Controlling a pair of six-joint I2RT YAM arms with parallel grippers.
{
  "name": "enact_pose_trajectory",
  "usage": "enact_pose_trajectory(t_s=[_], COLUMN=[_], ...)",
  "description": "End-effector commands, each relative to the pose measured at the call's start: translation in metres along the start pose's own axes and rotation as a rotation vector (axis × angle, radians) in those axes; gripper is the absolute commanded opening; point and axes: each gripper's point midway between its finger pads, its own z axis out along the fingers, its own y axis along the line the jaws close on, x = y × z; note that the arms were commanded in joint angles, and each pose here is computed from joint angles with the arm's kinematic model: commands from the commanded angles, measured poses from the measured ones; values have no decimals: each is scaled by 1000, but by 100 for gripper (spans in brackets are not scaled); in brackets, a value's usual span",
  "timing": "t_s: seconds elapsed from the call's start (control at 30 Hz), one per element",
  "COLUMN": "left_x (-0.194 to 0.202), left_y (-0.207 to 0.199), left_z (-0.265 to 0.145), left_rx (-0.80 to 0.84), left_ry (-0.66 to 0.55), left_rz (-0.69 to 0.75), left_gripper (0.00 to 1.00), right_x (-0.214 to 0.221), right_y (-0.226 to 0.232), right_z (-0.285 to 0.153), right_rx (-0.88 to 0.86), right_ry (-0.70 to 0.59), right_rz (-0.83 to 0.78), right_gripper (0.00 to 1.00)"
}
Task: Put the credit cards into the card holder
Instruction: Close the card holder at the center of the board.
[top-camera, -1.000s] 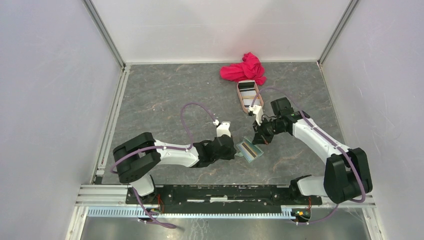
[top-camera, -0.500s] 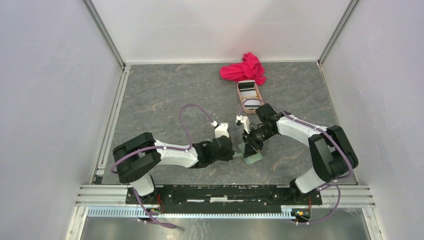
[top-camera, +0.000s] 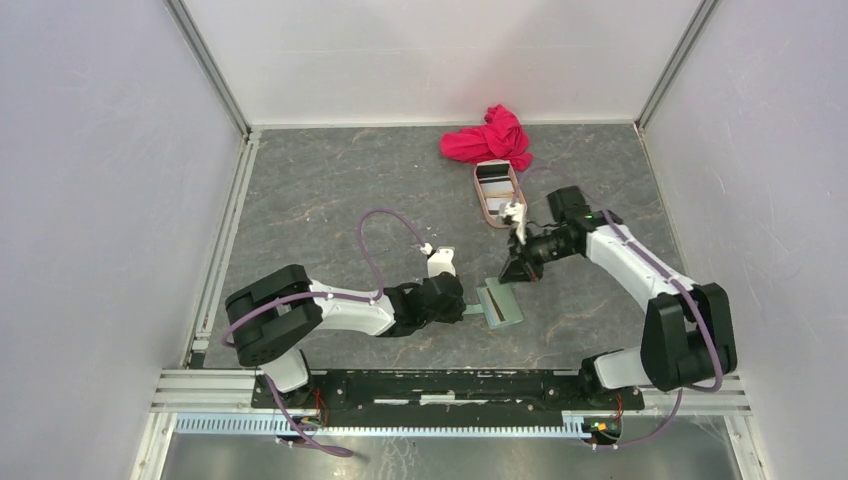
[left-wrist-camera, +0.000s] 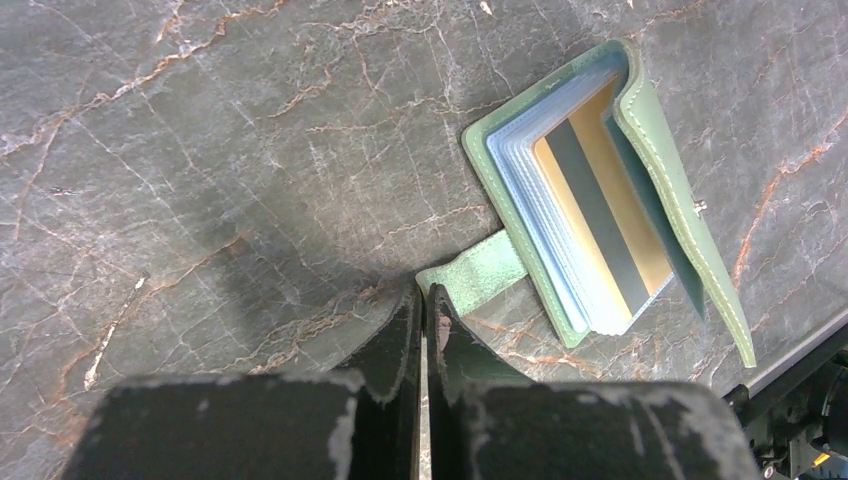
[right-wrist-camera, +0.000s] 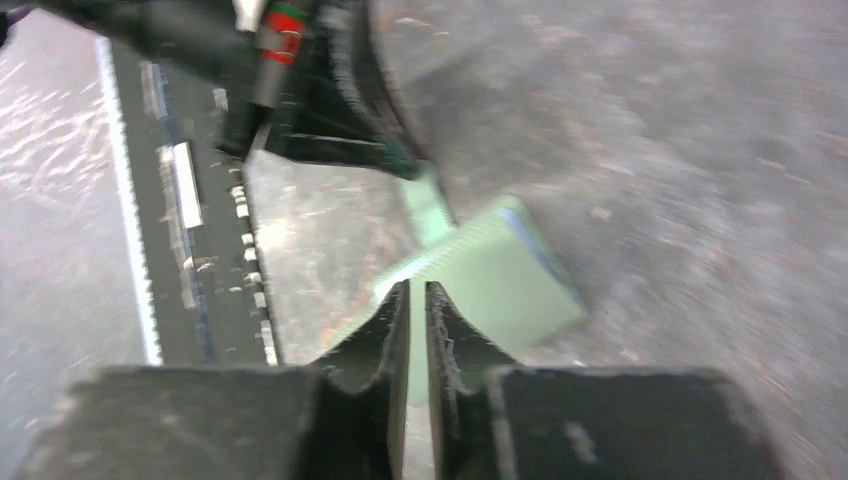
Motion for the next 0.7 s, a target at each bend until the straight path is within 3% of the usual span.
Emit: enact_pose_trajectory(t_s=[0.0,0.13,0.33,0.67], left_x=[-13,-14,-19,-37], left_y=[-2,-3,-15,-42], left_z=[-5,-5,-9,-22], left_rx=[4,10,69,211], left_ry=[-41,-41,-55,-118], left_rz=[-28,-26,-22,-15], left_gripper=[2,2,2,2], right_x=[-3,33,58,54], right_y=[-36,-67,-62,-47], right_z=[-37,-33,-7,23], right_rx=[160,334,272,166], right_ry=[-117,-73,-2,10], right_rz=[6,58,109,123], right_gripper=[10,2,0,3])
